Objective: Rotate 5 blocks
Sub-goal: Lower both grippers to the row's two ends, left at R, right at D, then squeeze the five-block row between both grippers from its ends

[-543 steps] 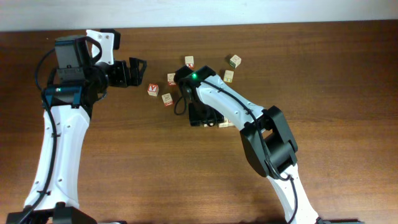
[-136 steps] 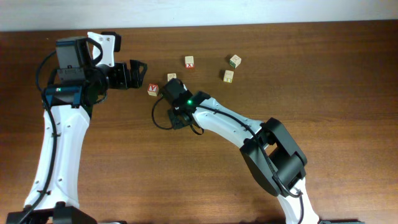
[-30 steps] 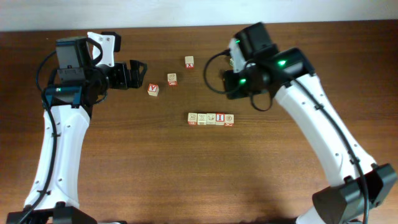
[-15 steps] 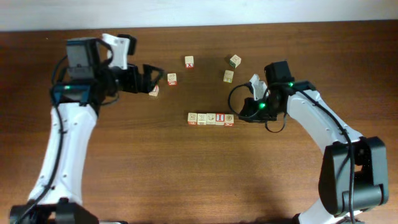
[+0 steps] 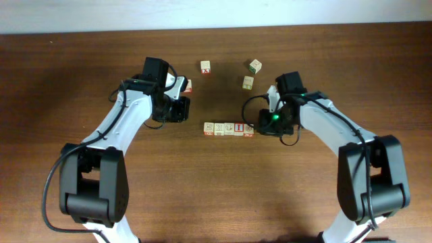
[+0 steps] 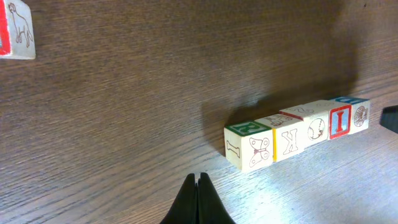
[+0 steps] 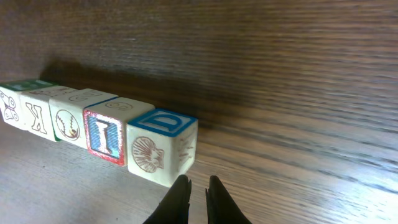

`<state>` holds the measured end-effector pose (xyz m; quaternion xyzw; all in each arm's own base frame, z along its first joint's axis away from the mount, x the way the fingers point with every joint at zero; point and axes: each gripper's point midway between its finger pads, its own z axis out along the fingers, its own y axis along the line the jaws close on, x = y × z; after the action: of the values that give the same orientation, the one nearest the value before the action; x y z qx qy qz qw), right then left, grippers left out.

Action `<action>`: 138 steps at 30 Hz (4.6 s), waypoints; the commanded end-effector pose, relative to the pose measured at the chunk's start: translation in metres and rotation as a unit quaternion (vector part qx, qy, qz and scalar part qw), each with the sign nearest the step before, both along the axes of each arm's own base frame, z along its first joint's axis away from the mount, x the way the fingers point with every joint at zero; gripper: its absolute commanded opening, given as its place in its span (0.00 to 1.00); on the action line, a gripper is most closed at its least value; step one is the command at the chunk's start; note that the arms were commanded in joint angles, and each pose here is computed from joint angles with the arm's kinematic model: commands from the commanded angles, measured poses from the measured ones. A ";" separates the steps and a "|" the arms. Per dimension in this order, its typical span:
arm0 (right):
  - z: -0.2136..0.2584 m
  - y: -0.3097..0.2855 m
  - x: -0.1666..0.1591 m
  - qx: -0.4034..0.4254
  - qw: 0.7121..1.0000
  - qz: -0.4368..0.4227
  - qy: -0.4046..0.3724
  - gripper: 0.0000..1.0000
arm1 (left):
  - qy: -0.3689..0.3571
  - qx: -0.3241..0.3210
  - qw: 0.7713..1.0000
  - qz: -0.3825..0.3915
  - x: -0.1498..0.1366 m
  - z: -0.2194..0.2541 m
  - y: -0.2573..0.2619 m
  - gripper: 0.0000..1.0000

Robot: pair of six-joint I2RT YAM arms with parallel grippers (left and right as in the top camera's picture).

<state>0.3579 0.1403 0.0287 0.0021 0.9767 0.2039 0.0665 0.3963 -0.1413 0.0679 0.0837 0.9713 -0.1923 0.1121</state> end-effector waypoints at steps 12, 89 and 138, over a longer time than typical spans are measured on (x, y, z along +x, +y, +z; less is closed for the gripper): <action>-0.016 -0.002 0.003 -0.034 0.999 -0.014 0.001 0.11 | 0.028 0.005 0.999 -0.046 -0.010 -0.033 -0.016 0.00; -0.018 -0.003 0.000 0.156 0.988 0.013 -0.011 0.04 | 0.052 -0.050 0.994 -0.080 -0.021 -0.049 -0.056 0.00; 0.006 0.025 -0.002 0.215 0.975 0.045 -0.025 0.04 | 0.052 -0.050 0.994 -0.080 -0.021 -0.049 -0.056 0.00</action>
<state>0.3617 0.1517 0.0216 -0.0197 0.9211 0.3797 0.0838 0.3818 -0.1856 0.0179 0.1432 0.9612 -0.2279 0.0604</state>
